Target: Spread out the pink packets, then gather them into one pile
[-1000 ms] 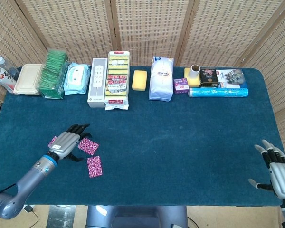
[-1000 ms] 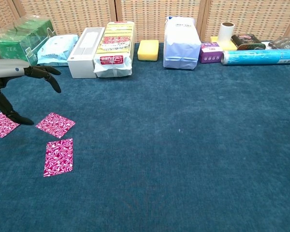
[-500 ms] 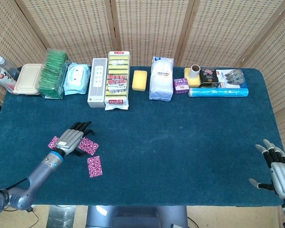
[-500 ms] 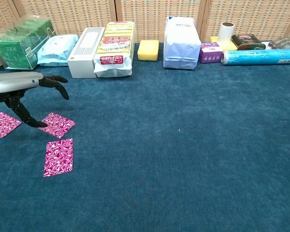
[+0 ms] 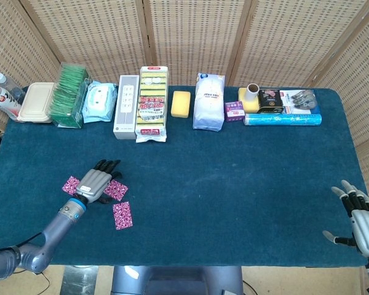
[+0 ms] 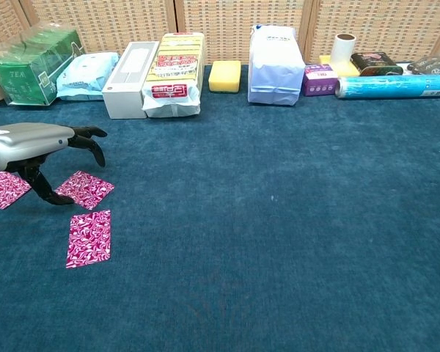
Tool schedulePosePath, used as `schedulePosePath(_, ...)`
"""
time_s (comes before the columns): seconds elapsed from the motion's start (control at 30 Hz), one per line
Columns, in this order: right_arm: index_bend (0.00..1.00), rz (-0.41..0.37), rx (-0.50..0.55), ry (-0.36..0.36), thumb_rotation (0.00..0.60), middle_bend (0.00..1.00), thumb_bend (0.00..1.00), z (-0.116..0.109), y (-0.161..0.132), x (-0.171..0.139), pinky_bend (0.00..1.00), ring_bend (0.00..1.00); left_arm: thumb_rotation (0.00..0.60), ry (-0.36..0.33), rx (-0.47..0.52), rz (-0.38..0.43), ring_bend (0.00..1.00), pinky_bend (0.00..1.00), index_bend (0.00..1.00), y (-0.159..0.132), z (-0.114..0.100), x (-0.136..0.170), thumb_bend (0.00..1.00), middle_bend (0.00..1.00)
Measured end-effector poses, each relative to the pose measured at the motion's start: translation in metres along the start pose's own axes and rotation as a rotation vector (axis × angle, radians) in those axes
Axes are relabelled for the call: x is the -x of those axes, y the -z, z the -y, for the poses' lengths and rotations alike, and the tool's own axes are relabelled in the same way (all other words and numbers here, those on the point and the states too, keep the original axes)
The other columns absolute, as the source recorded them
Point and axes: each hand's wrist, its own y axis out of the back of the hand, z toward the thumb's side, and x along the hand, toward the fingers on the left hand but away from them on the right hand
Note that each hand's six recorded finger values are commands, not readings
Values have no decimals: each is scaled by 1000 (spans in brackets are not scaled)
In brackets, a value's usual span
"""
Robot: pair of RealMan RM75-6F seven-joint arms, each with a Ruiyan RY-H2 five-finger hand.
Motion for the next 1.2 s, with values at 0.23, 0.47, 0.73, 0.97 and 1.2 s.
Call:
schedulePosePath(0.23,103,-1,3,-2,600,0,0,-1,0,0,0,0,600,-2,-14,0,0,0,265,-3,6,-4,212,0)
schedulePosePath(0.47,104,0,7,-2,600,0,0,0,2,0,0,0,600,0,-11,-3,0,0,298,-3,9,-5,219,0)
schedulePosePath(0.73,104,-1,6,-2,600,0,0,-1,1,1,0,0,600,2,-10,-9,0,0,387,-2,9,-5,238,0)
schedulePosePath(0.97,103,-2,4,-7,600,0,0,0,0,0,0,0,600,5,-7,-15,0,0,389,0,10,-4,241,0)
schedulePosePath(1.2,103,-1,4,-6,600,0,0,0,1,0,0,0,600,-8,4,-19,0,0,389,4,2,-2,241,0)
